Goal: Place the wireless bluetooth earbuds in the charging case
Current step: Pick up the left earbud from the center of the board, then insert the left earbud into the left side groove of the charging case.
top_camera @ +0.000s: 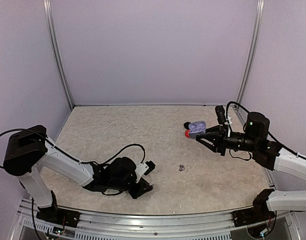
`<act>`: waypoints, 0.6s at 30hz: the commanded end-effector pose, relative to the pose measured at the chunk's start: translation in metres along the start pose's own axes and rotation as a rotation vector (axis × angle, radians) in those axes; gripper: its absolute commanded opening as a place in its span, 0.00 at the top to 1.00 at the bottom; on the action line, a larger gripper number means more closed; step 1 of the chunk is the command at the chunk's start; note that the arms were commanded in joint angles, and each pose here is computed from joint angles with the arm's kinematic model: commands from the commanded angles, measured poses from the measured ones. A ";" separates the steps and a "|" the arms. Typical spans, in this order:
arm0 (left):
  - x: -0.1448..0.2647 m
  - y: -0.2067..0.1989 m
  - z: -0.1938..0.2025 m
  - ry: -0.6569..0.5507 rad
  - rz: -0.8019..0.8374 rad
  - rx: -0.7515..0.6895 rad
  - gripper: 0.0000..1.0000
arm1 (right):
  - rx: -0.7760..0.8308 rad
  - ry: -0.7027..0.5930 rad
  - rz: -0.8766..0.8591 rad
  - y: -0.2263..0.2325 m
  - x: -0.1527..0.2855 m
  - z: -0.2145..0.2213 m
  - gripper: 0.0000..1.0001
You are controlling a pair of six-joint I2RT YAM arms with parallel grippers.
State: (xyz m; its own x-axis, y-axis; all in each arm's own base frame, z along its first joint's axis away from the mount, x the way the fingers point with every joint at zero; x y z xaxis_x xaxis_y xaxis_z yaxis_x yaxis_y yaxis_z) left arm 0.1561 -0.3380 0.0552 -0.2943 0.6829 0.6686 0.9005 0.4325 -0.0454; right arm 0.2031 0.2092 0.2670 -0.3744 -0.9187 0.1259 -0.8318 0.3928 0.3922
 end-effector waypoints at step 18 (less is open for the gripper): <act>0.073 -0.015 -0.080 -0.214 0.110 -0.201 0.84 | 0.117 -0.006 -0.211 0.025 0.008 0.008 0.87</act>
State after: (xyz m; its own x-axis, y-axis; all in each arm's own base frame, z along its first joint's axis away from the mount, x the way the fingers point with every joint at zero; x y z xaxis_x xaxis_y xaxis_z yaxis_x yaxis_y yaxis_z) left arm 0.1588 -0.3352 0.1114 -0.2792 0.7591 0.5881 0.9374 0.3483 -0.0045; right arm 0.1865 0.2123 0.2648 -0.2631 -0.9593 0.1027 -0.8938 0.2825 0.3484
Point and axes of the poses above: each gripper's point midway between its finger pads, its own x axis back along the fingers, its own y axis along the line the jaws close on, z = x × y, the point moved 5 cm from there along x, back along the fingers, and after that the axes turned 11 degrees about -x, right-handed, at the moved point
